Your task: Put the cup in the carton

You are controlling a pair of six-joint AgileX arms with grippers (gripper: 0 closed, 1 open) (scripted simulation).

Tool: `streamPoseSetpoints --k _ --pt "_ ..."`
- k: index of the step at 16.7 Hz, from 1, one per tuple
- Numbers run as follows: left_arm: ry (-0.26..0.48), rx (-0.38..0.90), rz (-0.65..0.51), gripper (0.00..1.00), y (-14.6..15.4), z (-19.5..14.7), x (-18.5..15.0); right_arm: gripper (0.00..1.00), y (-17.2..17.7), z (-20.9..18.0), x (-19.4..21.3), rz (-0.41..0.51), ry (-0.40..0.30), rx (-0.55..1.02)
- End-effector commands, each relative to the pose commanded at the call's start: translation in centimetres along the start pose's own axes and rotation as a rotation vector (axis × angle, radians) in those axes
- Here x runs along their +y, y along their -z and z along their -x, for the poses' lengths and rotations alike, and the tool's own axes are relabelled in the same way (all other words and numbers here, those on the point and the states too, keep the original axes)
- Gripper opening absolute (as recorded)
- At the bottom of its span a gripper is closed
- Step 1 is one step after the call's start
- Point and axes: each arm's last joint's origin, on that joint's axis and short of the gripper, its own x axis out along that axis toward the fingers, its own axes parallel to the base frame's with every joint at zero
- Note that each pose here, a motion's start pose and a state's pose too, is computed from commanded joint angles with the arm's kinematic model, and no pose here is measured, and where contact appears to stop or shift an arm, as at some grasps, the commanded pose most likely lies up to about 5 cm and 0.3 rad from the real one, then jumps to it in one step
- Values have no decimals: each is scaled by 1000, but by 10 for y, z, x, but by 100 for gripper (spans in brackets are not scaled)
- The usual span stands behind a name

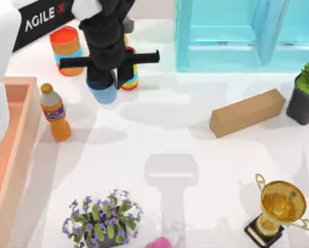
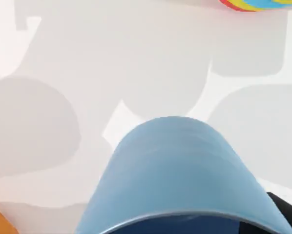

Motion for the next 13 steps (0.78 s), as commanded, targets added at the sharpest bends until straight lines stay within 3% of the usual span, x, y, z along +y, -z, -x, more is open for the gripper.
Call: streamPoseSetpoints --k 3,7,10,13 --pt "-39 -90 58 0 -22 42 100 100 0 0 0 0 0 0" --pt "-104 -37 49 0 7 81 198 100 0 0 0 0 0 0" --pt "-99 78 13 0 45 100 234 100 0 0 0 0 0 0" --pt "-70 159 -27 0 75 112 246 100 0 0 0 0 0 0"
